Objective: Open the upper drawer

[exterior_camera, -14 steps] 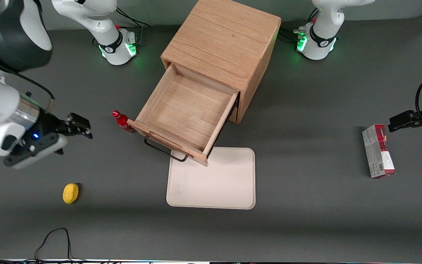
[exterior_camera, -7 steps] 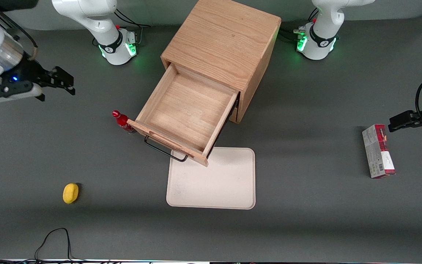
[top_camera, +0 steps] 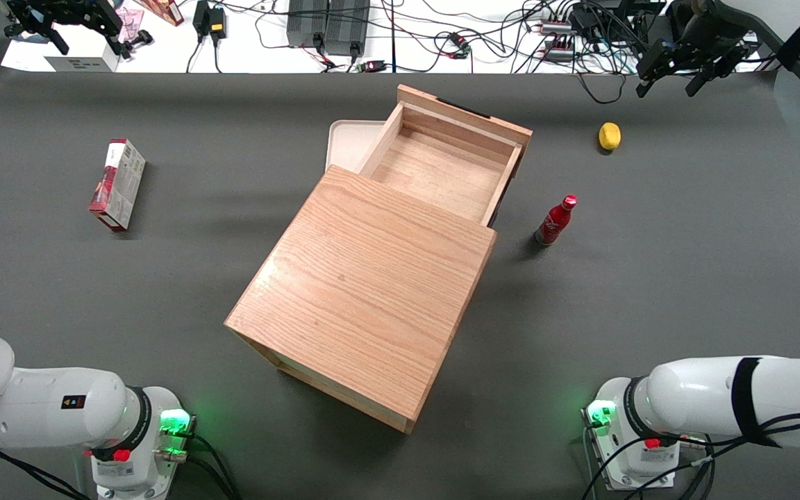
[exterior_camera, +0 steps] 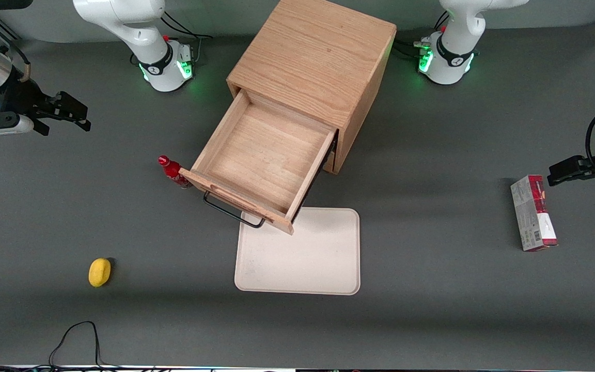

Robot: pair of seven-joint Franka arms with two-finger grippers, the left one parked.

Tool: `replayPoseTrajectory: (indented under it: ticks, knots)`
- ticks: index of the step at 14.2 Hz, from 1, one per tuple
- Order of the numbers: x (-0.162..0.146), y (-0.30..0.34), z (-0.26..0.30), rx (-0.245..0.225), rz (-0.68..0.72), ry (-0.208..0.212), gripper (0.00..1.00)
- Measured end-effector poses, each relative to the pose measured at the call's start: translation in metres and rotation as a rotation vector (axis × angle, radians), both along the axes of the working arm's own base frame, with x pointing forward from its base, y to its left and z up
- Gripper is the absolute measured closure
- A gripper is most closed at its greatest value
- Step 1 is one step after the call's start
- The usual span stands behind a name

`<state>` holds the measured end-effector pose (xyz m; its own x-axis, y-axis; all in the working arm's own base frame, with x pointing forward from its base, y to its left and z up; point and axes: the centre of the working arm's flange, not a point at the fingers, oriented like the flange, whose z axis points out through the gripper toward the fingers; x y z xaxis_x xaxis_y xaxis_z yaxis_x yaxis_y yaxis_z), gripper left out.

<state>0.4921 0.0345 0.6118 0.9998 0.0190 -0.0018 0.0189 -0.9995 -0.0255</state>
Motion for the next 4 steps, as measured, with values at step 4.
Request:
replayPoseTrajectory:
  ticks: [4]
  knots:
    - [0.0049,0.0007,-0.0018,0.000,-0.007,0.002,0.00]
